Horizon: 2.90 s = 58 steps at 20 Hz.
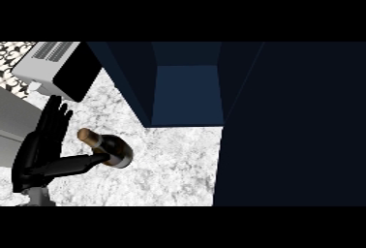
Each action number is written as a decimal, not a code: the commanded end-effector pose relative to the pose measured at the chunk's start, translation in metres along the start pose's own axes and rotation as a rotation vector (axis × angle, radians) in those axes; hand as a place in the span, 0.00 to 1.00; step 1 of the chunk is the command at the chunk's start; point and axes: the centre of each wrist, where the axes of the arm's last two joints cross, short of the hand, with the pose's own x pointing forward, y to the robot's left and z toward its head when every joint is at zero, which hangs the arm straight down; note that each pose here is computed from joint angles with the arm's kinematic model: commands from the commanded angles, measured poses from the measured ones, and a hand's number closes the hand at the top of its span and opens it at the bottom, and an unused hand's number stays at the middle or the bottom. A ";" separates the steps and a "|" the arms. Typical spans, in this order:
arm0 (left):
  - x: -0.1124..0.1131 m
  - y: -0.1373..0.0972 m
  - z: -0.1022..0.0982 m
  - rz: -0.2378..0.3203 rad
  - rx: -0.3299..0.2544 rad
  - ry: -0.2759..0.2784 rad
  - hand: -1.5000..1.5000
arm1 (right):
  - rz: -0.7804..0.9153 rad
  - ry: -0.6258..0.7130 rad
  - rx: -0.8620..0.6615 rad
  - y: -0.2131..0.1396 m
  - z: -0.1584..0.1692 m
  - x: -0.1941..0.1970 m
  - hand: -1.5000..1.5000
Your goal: Pick up the wine, place it into the cabinet and close the cabinet
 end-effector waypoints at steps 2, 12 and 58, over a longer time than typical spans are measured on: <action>-0.037 0.003 -0.009 -0.006 0.027 0.024 0.00 | -0.018 -0.076 0.019 0.000 0.044 0.052 0.00; -0.076 0.012 -0.028 0.012 -0.019 0.069 0.00 | -0.024 -0.096 0.003 -0.003 0.034 0.045 0.00; -0.178 -0.046 -0.012 0.379 -0.039 0.078 1.00 | -0.033 -0.076 0.007 0.002 0.031 0.034 0.00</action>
